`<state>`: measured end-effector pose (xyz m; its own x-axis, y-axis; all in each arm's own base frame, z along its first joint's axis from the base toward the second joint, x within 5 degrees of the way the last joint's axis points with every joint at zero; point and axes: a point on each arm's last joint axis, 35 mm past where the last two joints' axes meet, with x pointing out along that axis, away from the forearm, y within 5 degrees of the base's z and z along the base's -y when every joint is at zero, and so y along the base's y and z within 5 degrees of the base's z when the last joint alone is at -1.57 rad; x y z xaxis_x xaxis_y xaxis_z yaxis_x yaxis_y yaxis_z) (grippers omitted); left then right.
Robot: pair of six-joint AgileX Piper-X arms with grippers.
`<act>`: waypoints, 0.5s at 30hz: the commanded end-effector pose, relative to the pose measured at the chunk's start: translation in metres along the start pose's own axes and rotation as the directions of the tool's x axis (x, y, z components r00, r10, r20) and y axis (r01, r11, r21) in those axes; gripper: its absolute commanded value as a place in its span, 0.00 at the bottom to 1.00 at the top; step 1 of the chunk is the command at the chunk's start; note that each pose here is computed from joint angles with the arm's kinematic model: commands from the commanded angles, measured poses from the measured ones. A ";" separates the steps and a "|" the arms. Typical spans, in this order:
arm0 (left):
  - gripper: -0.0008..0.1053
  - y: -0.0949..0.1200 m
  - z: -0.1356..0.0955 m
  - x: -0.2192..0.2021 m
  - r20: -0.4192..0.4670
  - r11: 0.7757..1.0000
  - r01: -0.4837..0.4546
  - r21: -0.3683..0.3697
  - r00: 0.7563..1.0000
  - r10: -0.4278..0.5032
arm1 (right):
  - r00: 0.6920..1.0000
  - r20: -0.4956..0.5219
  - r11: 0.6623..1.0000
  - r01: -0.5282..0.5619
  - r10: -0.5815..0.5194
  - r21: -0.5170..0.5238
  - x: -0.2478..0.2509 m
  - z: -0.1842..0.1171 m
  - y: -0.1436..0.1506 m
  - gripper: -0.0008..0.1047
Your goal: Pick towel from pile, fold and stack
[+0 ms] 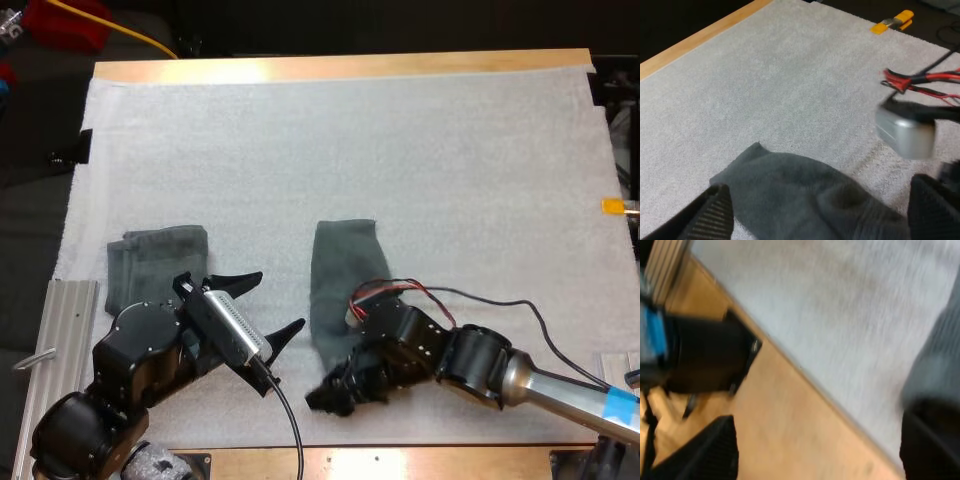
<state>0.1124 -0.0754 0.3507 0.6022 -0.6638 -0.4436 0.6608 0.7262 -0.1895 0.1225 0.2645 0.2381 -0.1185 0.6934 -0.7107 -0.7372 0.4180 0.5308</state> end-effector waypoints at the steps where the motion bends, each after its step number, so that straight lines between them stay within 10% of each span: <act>1: 0.66 -0.001 0.003 -0.001 0.017 1.000 0.002 -0.006 1.000 -0.002 | 0.998 -0.052 0.999 -0.035 0.035 0.015 -0.004 -0.005 0.003 0.63; 8: 0.66 -0.001 0.003 -0.001 0.017 1.000 0.002 -0.006 1.000 -0.002 | 0.983 -0.185 0.997 0.020 -0.007 0.069 -0.015 -0.024 0.002 0.63; 15: 0.66 -0.001 0.003 -0.001 0.017 1.000 0.002 -0.006 1.000 -0.002 | 0.964 -0.068 0.962 0.262 -0.257 0.075 -0.030 -0.021 -0.001 0.63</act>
<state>0.1124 -0.0754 0.3507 0.6022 -0.6638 -0.4436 0.6608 0.7262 -0.1895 0.1132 0.2329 0.2461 0.0061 0.5255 -0.8508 -0.6923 0.6161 0.3756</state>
